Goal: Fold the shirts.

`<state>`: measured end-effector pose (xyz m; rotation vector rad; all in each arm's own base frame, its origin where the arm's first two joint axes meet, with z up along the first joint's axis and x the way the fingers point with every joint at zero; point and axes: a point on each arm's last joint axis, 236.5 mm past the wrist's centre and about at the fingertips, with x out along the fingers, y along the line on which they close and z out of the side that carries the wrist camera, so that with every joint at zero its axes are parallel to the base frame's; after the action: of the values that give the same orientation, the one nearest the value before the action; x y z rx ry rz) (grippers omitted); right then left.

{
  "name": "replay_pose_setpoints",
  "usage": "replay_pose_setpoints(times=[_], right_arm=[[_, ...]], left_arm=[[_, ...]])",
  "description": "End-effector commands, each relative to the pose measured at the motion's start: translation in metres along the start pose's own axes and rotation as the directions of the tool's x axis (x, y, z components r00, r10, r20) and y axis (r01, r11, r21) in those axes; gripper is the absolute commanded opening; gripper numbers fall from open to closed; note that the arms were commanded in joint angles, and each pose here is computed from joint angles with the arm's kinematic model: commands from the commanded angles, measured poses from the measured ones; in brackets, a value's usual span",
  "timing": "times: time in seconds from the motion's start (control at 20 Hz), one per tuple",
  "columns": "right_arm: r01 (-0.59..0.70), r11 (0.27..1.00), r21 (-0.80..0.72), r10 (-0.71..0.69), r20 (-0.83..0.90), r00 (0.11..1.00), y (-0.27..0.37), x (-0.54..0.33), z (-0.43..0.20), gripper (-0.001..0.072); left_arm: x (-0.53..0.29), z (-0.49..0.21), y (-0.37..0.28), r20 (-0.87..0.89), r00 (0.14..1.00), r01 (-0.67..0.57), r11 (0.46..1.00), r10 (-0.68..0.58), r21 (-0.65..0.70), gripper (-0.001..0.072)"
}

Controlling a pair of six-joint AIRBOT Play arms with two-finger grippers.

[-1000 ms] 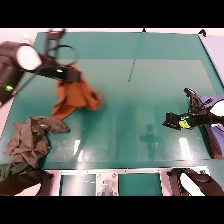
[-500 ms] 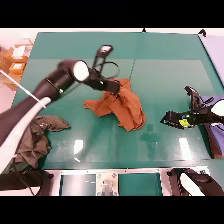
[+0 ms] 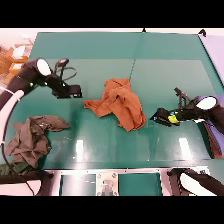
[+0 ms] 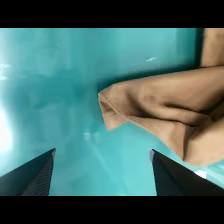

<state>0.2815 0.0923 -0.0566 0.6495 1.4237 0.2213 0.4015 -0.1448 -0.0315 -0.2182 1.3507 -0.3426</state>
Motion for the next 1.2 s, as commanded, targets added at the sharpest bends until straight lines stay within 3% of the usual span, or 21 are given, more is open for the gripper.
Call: replay_pose_setpoints(times=[0.0, 0.1, 0.25, 0.3, 0.4, 0.45, 0.6, 0.7, 0.85, 1.0, 1.15], right_arm=[[-0.133, 0.990, 0.045, 0.135, -0.044, 0.990, 0.016, 0.032, 0.007, 0.0329], [-0.147, 0.987, 0.060, 0.151, -0.071, 0.986, 0.021, 0.047, 0.006, 0.0329], [-0.136, 0.989, 0.058, 0.142, -0.109, 0.984, 0.024, 0.067, 0.003, 0.0327], [-0.133, 0.990, 0.052, 0.138, -0.111, 0.984, 0.025, 0.070, 0.005, 0.0261], [-0.136, 0.990, 0.043, 0.140, -0.100, 0.985, 0.029, 0.069, 0.012, 0.0104], [-0.139, 0.990, 0.029, 0.141, -0.087, 0.986, 0.031, 0.066, 0.018, 0.0020], [-0.158, 0.987, -0.019, 0.156, -0.079, 0.985, 0.040, 0.042, 0.038, 0.0018], [-0.182, 0.981, -0.064, 0.179, -0.041, 0.983, 0.050, 0.001, 0.064, 0.0018], [-0.205, 0.966, -0.159, 0.228, 0.147, 0.963, 0.073, -0.104, 0.113, 0.0018], [-0.141, 0.954, -0.267, 0.242, 0.401, 0.883, 0.099, -0.224, 0.141, 0.0018], [-0.039, 0.922, -0.386, 0.275, 0.580, 0.767, 0.138, -0.321, 0.133, 0.0018]], left_arm=[[0.043, 0.002, -0.010, 0.064, 0.983, 0.177, 0.981, -0.172, -0.085, 0.0662], [0.061, 0.005, -0.025, 0.064, 0.961, 0.275, 0.954, -0.269, -0.116, 0.0662], [0.080, 0.001, -0.026, 0.044, 0.952, 0.307, 0.938, -0.304, -0.160, 0.0660], [0.081, 0.002, -0.026, 0.050, 0.951, 0.309, 0.937, -0.305, -0.163, 0.0629], [0.080, 0.005, -0.028, 0.062, 0.947, 0.321, 0.937, -0.315, -0.142, 0.0201], [0.079, 0.006, -0.028, 0.064, 0.947, 0.321, 0.937, -0.315, -0.140, 0.0027], [0.057, 0.023, -0.042, 0.082, 0.937, 0.346, 0.934, -0.340, -0.084, 0.0026], [0.013, 0.051, -0.056, 0.145, 0.932, 0.331, 0.943, -0.332, 0.028, 0.0026], [-0.094, 0.101, -0.067, 0.353, 0.909, 0.162, 0.969, -0.220, 0.185, 0.0025], [-0.232, 0.130, -0.083, 0.612, 0.779, -0.042, 0.963, -0.136, 0.268, 0.0026], [-0.355, 0.119, -0.118, 0.781, 0.598, -0.136, 0.937, -0.181, 0.321, 0.0026]])
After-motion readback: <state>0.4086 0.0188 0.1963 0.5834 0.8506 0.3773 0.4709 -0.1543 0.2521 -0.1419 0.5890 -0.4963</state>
